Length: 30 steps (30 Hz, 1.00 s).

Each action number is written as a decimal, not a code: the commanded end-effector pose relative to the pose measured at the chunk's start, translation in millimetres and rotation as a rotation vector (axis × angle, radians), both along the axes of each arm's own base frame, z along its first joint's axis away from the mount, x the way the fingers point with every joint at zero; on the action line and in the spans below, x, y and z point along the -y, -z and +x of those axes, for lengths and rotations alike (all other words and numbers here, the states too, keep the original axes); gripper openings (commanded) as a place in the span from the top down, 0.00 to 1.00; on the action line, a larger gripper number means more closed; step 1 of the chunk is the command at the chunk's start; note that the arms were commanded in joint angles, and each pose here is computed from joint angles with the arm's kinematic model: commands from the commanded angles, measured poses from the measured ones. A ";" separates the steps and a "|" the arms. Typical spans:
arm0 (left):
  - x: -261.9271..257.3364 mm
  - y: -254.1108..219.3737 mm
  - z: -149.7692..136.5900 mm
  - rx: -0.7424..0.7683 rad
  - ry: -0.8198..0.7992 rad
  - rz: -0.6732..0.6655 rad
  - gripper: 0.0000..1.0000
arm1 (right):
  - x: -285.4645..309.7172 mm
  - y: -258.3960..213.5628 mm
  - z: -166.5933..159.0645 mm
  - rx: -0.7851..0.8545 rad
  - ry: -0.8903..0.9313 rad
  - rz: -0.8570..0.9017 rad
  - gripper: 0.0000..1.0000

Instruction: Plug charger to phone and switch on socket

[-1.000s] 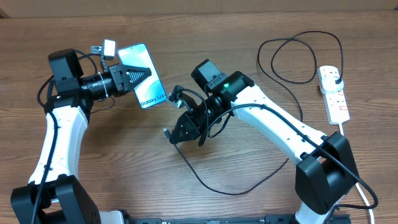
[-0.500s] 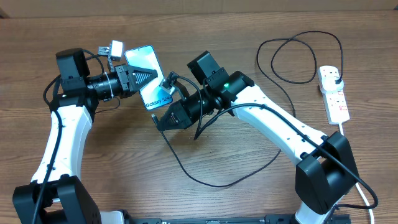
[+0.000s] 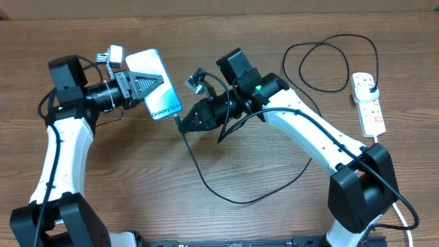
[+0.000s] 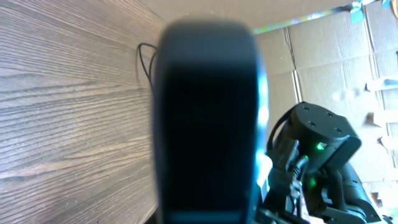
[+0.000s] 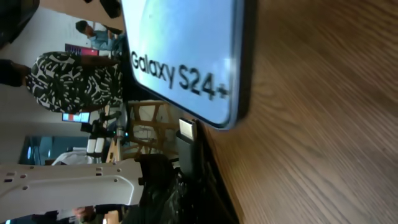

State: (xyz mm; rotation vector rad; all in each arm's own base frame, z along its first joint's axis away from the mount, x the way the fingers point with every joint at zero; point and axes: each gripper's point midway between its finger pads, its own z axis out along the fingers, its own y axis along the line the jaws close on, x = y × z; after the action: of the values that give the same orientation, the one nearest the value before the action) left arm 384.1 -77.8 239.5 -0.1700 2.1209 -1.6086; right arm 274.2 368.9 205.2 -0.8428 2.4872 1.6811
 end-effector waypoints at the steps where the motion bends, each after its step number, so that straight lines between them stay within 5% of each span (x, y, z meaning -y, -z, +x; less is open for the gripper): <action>1: 6.0 -20.5 -9.0 0.013 0.039 -0.046 0.96 | 0.3 -8.6 -3.2 0.001 -0.007 0.020 0.96; 30: 14.2 -2.6 5.4 -0.146 -0.075 -0.008 0.96 | 0.1 -9.9 -4.5 -0.003 -0.012 0.027 0.96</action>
State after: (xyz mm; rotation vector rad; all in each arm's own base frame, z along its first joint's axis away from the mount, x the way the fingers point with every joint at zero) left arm 392.1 -90.3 225.1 -0.3937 2.2160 -1.5908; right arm 273.2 369.0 206.5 -0.8433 2.4850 1.6956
